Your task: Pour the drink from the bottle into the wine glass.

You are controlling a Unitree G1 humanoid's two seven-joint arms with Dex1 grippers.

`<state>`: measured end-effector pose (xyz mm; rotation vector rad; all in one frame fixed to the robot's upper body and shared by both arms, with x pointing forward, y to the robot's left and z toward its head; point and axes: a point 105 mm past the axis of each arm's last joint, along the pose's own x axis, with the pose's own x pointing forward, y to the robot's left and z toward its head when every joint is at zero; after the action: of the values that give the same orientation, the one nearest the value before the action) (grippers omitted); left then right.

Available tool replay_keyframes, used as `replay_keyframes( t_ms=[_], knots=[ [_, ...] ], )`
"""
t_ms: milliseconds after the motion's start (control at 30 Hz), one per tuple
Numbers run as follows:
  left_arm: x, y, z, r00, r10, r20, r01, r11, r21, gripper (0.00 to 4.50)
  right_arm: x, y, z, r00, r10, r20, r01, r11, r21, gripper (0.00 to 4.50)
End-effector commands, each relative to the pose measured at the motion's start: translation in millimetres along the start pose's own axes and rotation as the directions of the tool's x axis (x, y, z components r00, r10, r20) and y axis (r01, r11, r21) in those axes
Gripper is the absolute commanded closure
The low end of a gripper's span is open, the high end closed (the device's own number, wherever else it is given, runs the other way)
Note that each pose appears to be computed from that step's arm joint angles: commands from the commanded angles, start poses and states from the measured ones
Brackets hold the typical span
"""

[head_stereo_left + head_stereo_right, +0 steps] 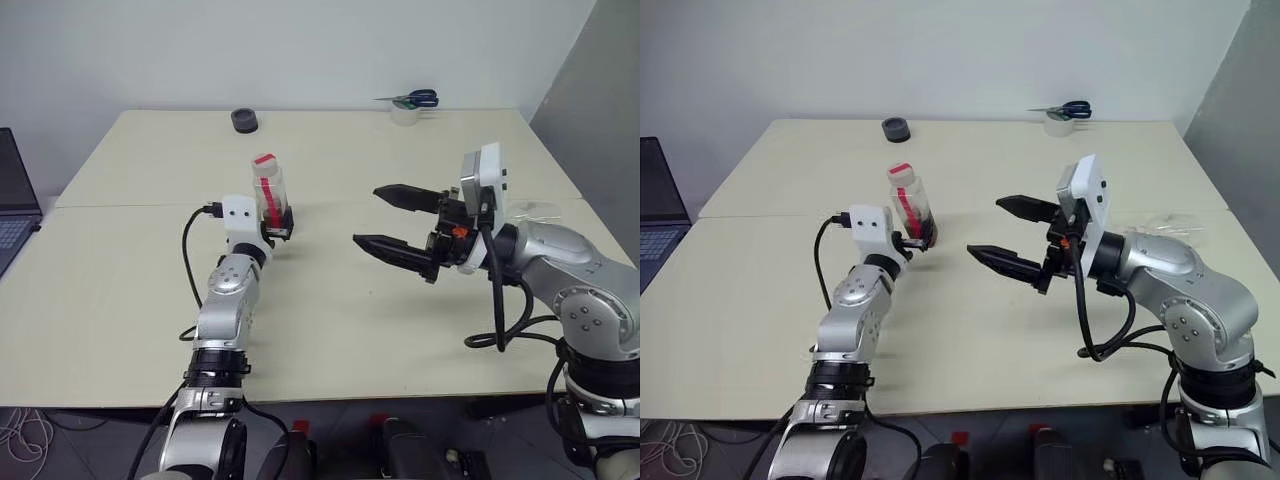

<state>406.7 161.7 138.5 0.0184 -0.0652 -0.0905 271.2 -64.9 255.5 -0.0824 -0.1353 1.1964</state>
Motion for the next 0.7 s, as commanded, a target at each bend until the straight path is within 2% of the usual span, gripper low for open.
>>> replay_keyframes(
  t_ms=[33, 367, 633, 700],
  knots=[
    [7, 1, 13, 0.998, 0.005, 0.058, -0.006, 1.0, 0.016, 0.02, -1, 5, 15, 0.999, 0.001, 0.04, 0.0, 0.999, -0.042, 0.0],
    [37, 5, 23, 0.996, -0.01, 0.092, 0.007, 0.999, 0.033, 0.02, -1, 7, 15, 0.999, -0.02, 0.045, 0.02, 1.0, -0.02, 0.0],
    [41, 3, 14, 0.996, -0.04, 0.086, 0.039, 0.999, 0.018, 0.02, -2, 10, 14, 0.998, -0.033, 0.05, 0.034, 0.999, -0.006, 0.0],
    [39, 2, 12, 0.995, -0.046, 0.086, 0.045, 0.999, 0.013, 0.41, -2, 10, 14, 0.998, -0.039, 0.051, 0.04, 0.999, -0.004, 0.0]
  ],
)
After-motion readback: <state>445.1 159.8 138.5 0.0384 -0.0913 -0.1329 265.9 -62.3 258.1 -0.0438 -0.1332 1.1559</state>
